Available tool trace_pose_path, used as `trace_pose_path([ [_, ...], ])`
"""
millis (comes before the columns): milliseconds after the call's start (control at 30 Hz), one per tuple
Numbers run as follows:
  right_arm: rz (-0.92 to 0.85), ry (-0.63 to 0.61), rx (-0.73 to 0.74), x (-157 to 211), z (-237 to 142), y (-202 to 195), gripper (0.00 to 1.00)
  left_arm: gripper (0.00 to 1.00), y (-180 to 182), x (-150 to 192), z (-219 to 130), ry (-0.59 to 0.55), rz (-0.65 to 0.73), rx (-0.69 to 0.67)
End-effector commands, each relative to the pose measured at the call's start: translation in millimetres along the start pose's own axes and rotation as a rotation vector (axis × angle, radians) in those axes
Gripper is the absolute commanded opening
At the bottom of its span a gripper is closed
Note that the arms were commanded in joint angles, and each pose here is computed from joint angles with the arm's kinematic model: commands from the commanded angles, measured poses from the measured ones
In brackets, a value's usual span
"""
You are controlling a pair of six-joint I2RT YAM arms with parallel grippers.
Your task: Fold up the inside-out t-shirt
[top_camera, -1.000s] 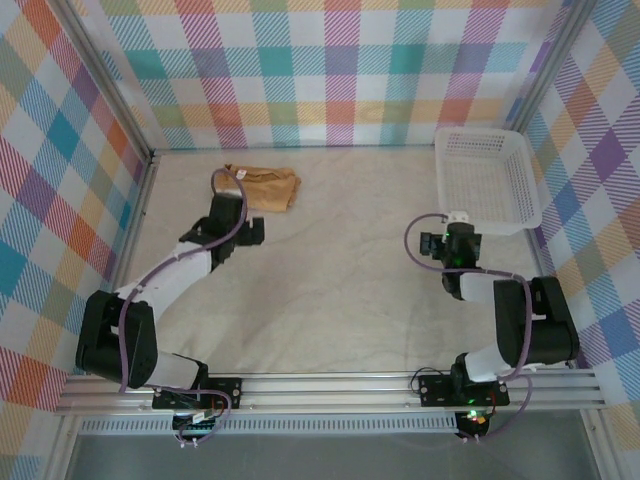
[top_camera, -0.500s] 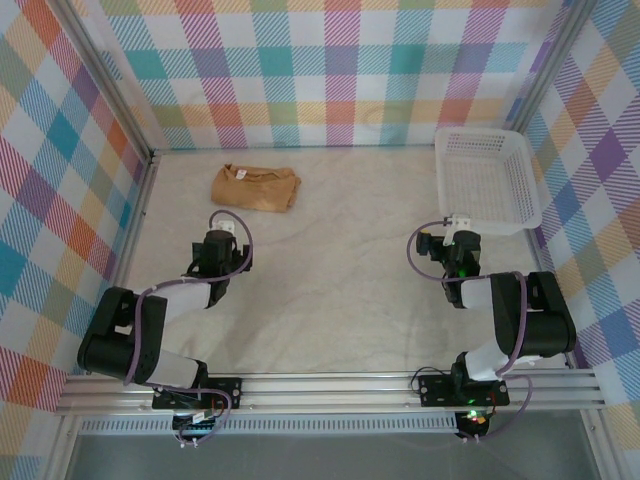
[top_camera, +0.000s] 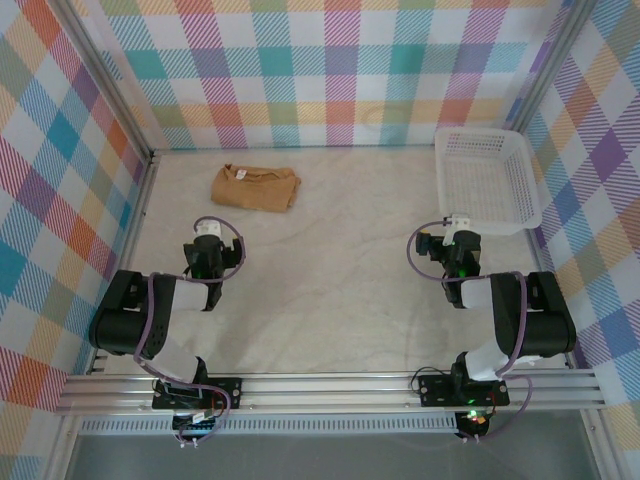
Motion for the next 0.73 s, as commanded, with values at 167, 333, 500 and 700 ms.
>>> trace_pose_path([
  [167, 0.015, -0.052, -0.027, -11.7, 1.7, 3.4, 1.00, 1.00, 3.1, -11.5, 0.0, -0.074, -0.051, 0.004],
  [333, 0.015, -0.050, -0.026, -11.2, 2.1, 3.3, 1.00, 1.00, 3.2, -11.3, -0.1, -0.074, -0.051, 0.003],
  [500, 0.015, -0.049, -0.026, -11.1, 2.1, 3.1, 1.00, 1.00, 0.1, -11.5, 0.7, -0.070, -0.033, 0.035],
  [700, 0.017, -0.049, -0.026, -11.3, 2.1, 2.7, 1.00, 1.00, 0.2, -12.1, 1.2, -0.068, -0.036, 0.052],
])
Point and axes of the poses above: each hand's point on the last joint's axis, 136 mm out from that joint toward the fingers, its own z axis out along the fingers, its own y axis along the line the jaws close on, x = y × z, the point moved 9 cm from there along -z, back along the fingers, and after that the axes turned 6 degrees about z, right-handed, at the moved point
